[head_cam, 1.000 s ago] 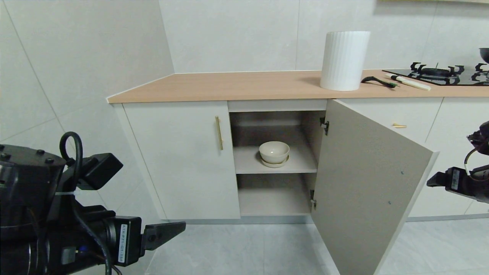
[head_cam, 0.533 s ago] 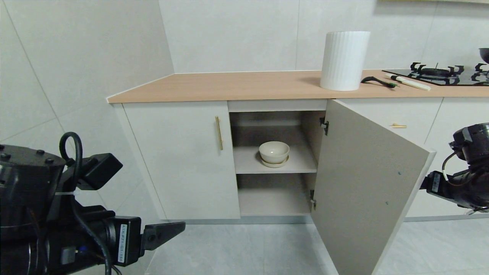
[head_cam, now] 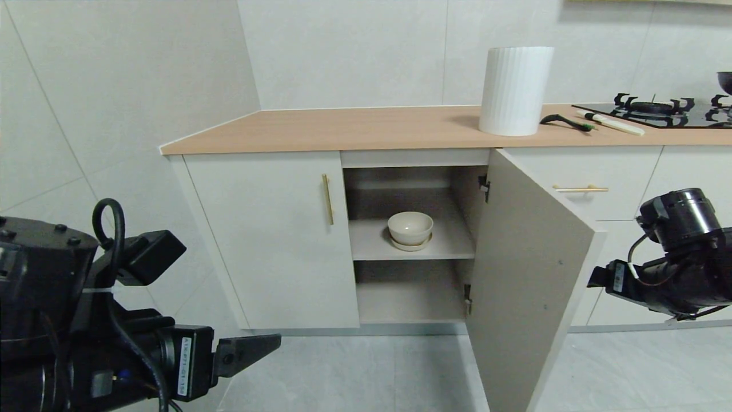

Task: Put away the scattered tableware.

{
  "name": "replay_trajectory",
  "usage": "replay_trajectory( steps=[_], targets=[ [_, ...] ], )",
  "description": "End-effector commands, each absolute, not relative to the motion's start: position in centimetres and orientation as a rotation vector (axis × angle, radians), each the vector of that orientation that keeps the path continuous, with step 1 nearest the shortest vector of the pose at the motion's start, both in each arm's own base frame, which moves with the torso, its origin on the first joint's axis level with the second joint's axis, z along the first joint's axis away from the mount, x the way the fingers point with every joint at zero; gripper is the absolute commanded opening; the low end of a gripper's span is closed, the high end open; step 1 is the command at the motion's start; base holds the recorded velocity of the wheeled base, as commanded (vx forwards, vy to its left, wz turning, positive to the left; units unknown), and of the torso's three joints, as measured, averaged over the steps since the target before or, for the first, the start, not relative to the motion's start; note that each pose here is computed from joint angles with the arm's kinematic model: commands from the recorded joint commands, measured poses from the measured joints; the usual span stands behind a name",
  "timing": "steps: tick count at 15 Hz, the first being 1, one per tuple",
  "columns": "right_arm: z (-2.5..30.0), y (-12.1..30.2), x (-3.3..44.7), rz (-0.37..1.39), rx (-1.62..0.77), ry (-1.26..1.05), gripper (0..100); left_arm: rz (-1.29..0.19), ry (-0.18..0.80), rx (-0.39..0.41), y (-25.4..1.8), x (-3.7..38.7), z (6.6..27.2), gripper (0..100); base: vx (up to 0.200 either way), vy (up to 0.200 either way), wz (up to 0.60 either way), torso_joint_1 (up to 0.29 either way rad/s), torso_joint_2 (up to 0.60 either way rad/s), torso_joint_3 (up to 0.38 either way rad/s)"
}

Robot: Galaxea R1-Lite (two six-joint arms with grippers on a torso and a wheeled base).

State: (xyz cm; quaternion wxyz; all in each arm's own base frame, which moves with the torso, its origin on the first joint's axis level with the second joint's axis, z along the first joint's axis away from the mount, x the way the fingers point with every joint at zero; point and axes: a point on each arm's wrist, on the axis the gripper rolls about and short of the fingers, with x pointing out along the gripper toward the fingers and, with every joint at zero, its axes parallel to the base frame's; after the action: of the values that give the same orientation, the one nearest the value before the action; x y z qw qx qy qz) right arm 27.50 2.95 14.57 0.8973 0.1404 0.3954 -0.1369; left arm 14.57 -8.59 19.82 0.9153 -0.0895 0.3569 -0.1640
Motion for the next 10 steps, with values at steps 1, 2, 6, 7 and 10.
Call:
replay_trajectory(
  steps=[1,2,6,7,10],
  targets=[
    [13.7,5.9,27.9,-0.194,0.243,0.855,100,-0.336,0.73,-0.187,-8.6,14.6,19.9,100,0.0,0.0,0.0,0.0,0.0,0.0],
    [13.5,6.7,28.3,-0.174,0.233,0.855,100,-0.337,0.72,-0.191,-8.7,14.7,20.0,100,0.0,0.0,0.0,0.0,0.0,0.0],
    [12.1,11.2,31.1,-0.045,0.177,0.845,100,-0.333,0.698,-0.197,-8.6,14.8,20.2,100,0.0,0.0,0.0,0.0,0.0,0.0],
    [11.5,13.1,33.4,-0.008,0.154,0.831,100,-0.329,0.695,-0.196,-8.6,14.8,20.2,100,0.0,0.0,0.0,0.0,0.0,0.0],
    [11.7,14.9,36.2,0.023,0.161,0.785,100,-0.327,0.694,-0.196,-8.5,14.8,20.2,100,0.0,0.0,0.0,0.0,0.0,0.0]
  ],
)
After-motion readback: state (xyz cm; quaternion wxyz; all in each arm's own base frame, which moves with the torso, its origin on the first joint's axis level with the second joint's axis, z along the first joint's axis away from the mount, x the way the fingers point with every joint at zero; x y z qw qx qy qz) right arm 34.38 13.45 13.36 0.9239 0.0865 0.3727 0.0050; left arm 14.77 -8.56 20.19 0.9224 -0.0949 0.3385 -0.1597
